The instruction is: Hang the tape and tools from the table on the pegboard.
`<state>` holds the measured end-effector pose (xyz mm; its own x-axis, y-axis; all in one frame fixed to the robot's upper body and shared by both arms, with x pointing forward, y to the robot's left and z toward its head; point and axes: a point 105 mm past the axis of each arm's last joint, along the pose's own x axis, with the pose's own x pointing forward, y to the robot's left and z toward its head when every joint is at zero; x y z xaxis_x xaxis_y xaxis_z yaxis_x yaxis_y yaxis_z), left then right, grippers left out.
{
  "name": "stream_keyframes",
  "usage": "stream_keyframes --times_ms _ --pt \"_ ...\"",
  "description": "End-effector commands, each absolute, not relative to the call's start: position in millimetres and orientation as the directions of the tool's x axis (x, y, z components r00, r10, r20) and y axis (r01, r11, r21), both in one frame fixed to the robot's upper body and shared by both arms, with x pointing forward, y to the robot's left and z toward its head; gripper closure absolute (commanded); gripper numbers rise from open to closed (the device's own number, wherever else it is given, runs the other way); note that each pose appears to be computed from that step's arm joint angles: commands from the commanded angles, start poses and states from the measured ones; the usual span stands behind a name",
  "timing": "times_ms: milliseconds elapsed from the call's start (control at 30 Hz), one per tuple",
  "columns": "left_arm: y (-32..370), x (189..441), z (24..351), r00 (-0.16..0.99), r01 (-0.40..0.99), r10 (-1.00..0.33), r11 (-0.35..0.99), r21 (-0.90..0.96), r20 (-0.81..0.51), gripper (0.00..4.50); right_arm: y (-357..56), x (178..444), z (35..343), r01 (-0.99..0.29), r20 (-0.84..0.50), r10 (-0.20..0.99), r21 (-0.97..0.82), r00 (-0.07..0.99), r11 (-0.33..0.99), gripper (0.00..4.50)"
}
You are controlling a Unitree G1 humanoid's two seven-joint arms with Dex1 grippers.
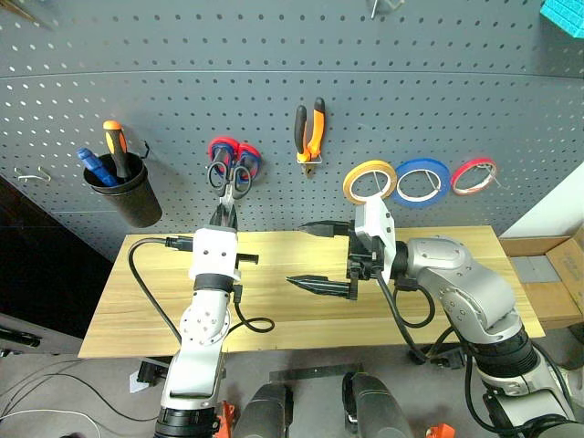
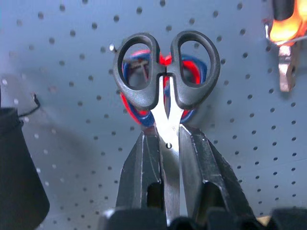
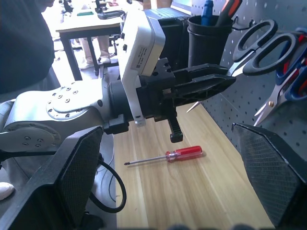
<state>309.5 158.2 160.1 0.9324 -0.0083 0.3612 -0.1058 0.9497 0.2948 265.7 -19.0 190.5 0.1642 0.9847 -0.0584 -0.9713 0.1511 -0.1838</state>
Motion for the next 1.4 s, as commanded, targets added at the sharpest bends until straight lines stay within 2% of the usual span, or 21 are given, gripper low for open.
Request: stream_keyframes --times_ms 33,200,433,800,933,1133,1400 --pt "147 300 174 0.903 -0.087 -0.063 0.942 0.324 0.425 4.3 -16 262 202 -0.964 -0.029 0.99 -0.234 0.141 0.13 0.0" --pt "147 295 180 0.888 -0.119 -0.051 0.935 0.334 0.457 4.3 -17 262 204 -0.961 -0.03 0.989 -0.243 0.142 0.13 0.0" --pt "172 296 184 0.873 -0.252 0.08 0.918 0.306 0.48 4.3 -15 263 204 -0.961 -0.034 0.991 -0.249 0.131 0.119 0.0" --pt "155 303 177 0.9 -0.142 -0.004 0.943 0.302 0.436 4.3 -13 265 206 -0.959 -0.034 0.992 -0.262 0.122 0.109 0.0" --pt "160 306 177 0.905 -0.164 0.032 0.946 0.28 0.423 4.3 -12 264 209 -0.956 -0.023 0.993 -0.273 0.119 0.109 0.0" --pt "164 307 175 0.908 -0.178 0.047 0.943 0.283 0.417 4.3 -9 273 232 -0.937 0.082 0.982 -0.294 0.173 0.189 0.0" --pt "167 315 157 0.942 -0.152 0.048 0.944 0.294 0.333 4.3 -8 272 235 -0.933 0.08 0.983 -0.311 0.162 0.179 0.0"
